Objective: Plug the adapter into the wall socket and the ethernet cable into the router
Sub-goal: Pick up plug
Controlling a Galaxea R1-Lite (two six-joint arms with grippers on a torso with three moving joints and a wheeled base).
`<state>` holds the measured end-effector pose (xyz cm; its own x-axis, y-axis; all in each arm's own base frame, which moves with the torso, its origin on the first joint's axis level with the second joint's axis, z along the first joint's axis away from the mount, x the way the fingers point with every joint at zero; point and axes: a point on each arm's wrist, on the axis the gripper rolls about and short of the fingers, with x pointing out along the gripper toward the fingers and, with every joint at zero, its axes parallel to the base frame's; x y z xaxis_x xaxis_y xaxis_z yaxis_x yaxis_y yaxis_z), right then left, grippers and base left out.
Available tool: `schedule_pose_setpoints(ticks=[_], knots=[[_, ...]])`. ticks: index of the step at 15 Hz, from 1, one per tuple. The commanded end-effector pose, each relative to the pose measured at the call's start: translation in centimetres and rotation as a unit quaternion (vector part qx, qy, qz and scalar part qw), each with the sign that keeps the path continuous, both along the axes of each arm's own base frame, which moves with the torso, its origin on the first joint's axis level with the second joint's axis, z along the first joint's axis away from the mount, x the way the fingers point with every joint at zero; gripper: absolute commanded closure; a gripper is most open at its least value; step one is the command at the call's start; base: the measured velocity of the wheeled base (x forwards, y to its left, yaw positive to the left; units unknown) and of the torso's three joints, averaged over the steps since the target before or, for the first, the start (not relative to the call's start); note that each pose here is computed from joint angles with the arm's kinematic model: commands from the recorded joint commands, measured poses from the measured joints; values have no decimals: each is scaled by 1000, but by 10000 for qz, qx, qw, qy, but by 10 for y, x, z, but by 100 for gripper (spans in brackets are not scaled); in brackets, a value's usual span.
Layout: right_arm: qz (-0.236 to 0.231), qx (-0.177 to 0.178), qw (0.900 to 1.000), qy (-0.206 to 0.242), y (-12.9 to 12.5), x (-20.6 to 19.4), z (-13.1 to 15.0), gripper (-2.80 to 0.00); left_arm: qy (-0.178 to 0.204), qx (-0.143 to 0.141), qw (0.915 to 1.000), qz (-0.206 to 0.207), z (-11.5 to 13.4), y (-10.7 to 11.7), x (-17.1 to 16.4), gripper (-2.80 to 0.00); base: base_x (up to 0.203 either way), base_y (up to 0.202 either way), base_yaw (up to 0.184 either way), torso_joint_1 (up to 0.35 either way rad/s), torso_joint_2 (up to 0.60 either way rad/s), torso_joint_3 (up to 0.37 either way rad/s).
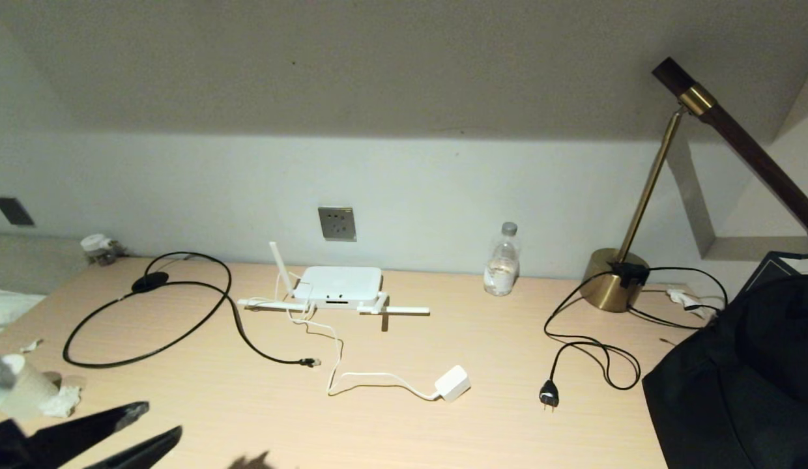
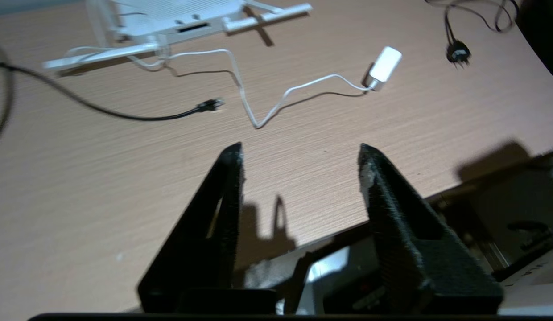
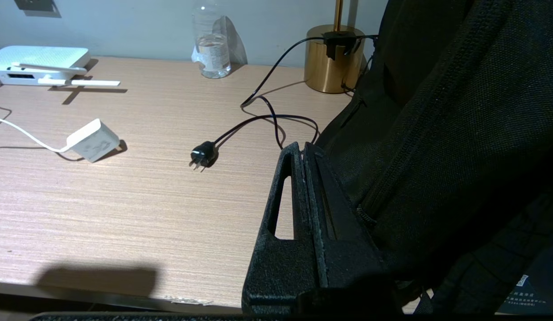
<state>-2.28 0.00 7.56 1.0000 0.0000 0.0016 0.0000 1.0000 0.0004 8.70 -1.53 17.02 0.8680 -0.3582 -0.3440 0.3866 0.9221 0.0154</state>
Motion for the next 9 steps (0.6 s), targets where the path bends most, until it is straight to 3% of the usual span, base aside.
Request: schedule_pose_setpoints(ticks=[1, 5, 7, 9], knots=[[0, -2, 10000, 8, 0, 0, 0, 0, 906, 118, 9953, -318, -21, -8, 51, -280, 0, 0, 0, 0, 0, 0], [0, -2, 10000, 8, 0, 0, 0, 0, 826, 588, 9843, -1446, -51, -33, 112, -280, 0, 0, 0, 0, 0, 0], [0, -9, 10000, 8, 0, 0, 0, 0, 767, 800, 9735, -1999, -66, -58, 133, -280, 0, 0, 0, 0, 0, 0], [0, -2, 10000, 1, 0, 0, 0, 0, 630, 1174, 9642, -2294, -75, -87, 152, -280, 0, 0, 0, 0, 0, 0]])
